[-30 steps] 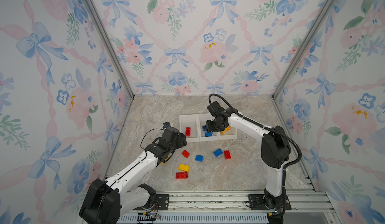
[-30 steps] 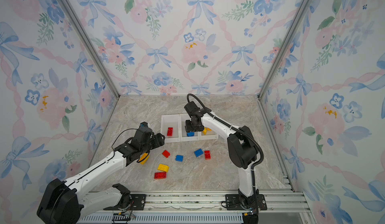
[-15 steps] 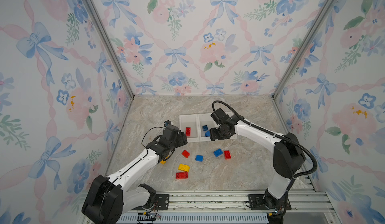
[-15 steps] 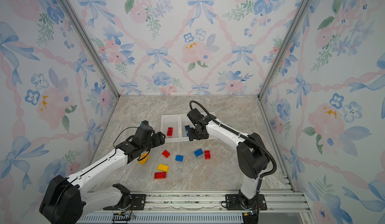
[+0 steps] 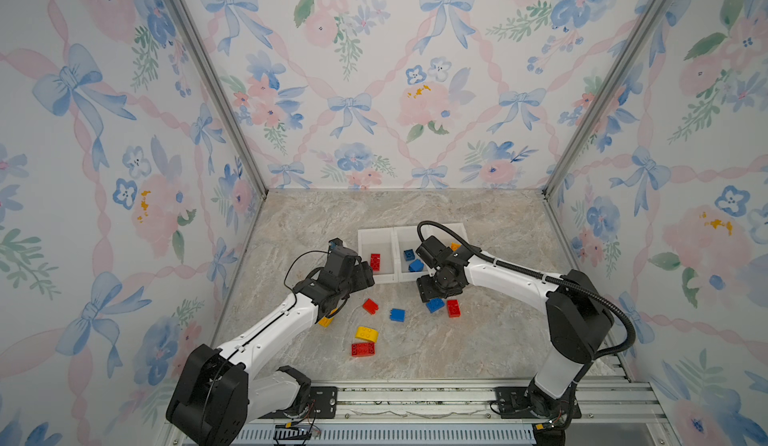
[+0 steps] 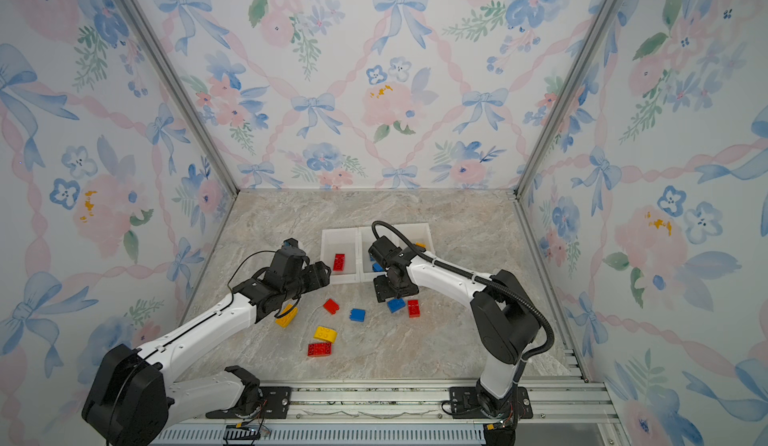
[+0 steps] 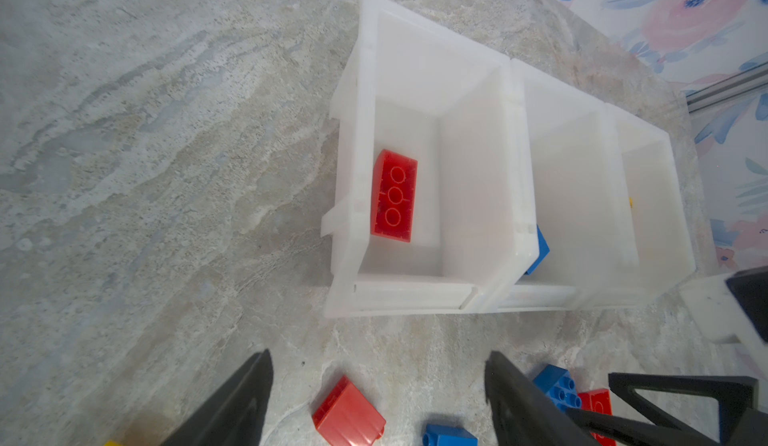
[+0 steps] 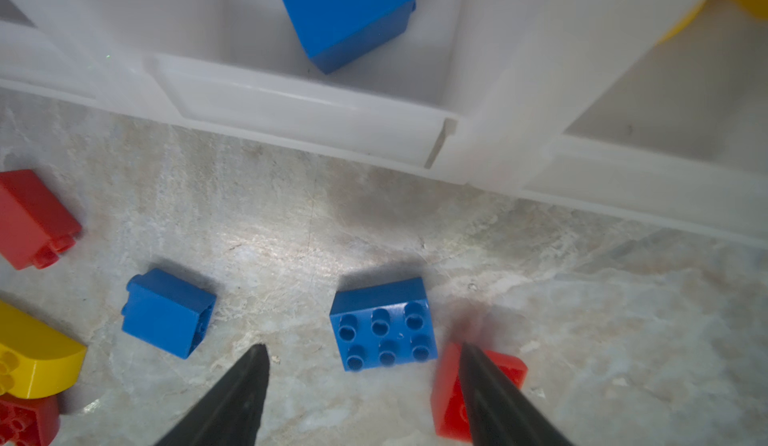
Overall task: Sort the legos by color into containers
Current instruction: 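Move the right gripper down to a blue 2x3 brick and close on it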
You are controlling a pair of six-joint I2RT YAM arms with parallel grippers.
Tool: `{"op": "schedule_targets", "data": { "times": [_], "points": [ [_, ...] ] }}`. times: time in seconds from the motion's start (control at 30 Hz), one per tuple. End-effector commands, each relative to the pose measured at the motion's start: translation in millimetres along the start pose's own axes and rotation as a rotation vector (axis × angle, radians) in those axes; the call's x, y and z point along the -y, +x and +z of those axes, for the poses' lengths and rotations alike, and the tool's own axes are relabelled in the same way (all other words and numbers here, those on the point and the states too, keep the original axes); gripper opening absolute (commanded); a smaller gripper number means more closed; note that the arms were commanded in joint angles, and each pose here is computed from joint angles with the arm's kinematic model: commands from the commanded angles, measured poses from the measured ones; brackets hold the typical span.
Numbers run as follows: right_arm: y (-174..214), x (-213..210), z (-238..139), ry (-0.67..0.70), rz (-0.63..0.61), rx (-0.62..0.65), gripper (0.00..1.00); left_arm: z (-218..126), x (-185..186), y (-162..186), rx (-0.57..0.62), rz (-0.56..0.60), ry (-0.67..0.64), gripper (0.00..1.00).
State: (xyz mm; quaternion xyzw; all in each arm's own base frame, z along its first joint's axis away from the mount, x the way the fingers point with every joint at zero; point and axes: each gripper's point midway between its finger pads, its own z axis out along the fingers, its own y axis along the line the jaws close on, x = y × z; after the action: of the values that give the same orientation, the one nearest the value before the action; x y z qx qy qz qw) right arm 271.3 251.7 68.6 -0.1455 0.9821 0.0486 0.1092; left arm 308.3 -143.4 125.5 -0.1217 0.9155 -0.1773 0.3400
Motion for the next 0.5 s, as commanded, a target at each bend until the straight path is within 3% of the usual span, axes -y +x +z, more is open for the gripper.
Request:
{"op": "schedule_targets", "data": {
  "times": [0.0, 0.47],
  "points": [
    [8, 4, 1, 0.037, -0.024, -0.002, 0.78, -1, 5, -6, 0.004, 0.012, 0.014, 0.82],
    [13, 6, 25, 0.075, -0.091, -0.043, 0.78, -2, 5, -6, 0.006, 0.005, 0.017, 0.82]
  ]
}}
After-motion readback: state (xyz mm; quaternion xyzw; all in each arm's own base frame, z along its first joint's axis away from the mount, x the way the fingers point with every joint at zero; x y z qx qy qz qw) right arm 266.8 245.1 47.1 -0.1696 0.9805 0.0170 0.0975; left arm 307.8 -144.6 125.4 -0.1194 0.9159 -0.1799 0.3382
